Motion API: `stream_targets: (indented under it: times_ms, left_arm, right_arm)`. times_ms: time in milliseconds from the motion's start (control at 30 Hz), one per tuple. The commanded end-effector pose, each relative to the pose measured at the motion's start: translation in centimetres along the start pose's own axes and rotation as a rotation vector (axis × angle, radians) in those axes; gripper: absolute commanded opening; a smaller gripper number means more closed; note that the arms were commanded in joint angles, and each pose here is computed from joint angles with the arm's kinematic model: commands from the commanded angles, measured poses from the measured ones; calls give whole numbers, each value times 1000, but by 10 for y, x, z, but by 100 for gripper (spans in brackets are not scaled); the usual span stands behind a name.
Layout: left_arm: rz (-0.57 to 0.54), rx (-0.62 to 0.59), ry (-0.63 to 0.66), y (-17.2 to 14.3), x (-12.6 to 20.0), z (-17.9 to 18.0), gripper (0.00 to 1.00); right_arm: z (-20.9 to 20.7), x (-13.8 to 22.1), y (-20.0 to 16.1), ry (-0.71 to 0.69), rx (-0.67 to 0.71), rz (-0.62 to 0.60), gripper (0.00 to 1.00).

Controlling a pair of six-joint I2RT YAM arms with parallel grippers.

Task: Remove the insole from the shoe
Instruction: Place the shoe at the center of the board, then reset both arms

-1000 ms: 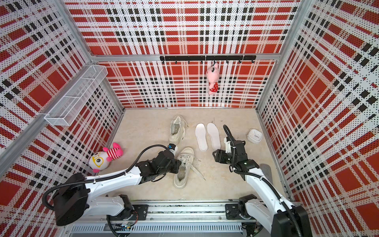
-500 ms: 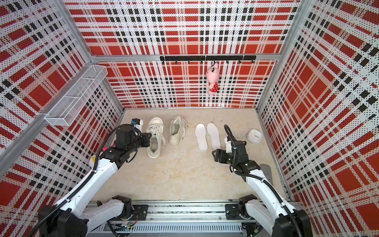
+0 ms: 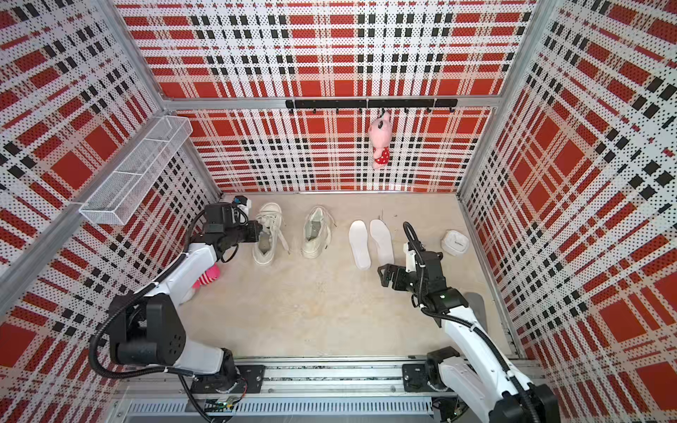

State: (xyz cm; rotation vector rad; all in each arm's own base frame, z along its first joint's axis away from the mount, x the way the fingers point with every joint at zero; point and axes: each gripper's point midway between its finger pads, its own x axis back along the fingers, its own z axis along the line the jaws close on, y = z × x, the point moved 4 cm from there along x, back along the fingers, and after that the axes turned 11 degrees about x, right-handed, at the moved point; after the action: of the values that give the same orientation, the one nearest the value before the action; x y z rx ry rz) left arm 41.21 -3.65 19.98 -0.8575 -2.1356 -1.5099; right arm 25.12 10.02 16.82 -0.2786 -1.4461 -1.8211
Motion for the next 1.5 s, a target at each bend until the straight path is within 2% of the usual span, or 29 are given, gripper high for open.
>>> stream_targets:
  times_ms: [0,133,333,367,433,500,567,767,833,933,1067,1200,1300,1467]
  left_arm:
    - [-67,-84,-86,24,-24,-20,0]
    - [-27,-84,-106,27,-71,-26,0]
    - [-36,-44,-124,44,-123,-30,1]
    - [-34,-38,-124,45,-130,-30,12]
    - [-25,-30,-128,43,-140,-33,40]
    - [-34,-20,-118,44,-137,-33,53]
    - [-84,-10,-106,51,-120,-33,72]
    - [-311,47,-86,76,-21,-20,99]
    - [-409,58,-50,76,15,-15,98]
    - [-538,78,27,59,58,-2,98]
    - [-695,79,141,28,92,23,98]
    - [-769,73,218,-3,94,45,98]
    - [-790,38,233,-20,89,52,98]
    - [-798,9,267,-40,77,65,98]
  right_arm:
    - [0,0,7,-3,24,-11,100]
    - [0,1,8,-9,30,-5,100]
    - [-1,5,3,-17,19,6,100]
    - [-1,4,1,-17,17,9,100]
    - [-2,5,0,-23,15,9,100]
    - [-3,7,2,-33,24,1,100]
    - [-6,8,9,-53,42,-12,100]
    - [-35,10,44,-123,41,-91,100]
    - [-53,10,57,-153,19,-148,100]
    - [-84,11,70,-257,36,-254,100]
    - [-113,13,78,-445,169,-440,100]
    - [-118,4,79,-466,288,-605,100]
    - [-128,-11,67,-489,325,-612,100]
    - [-126,-26,41,-440,379,-654,100]
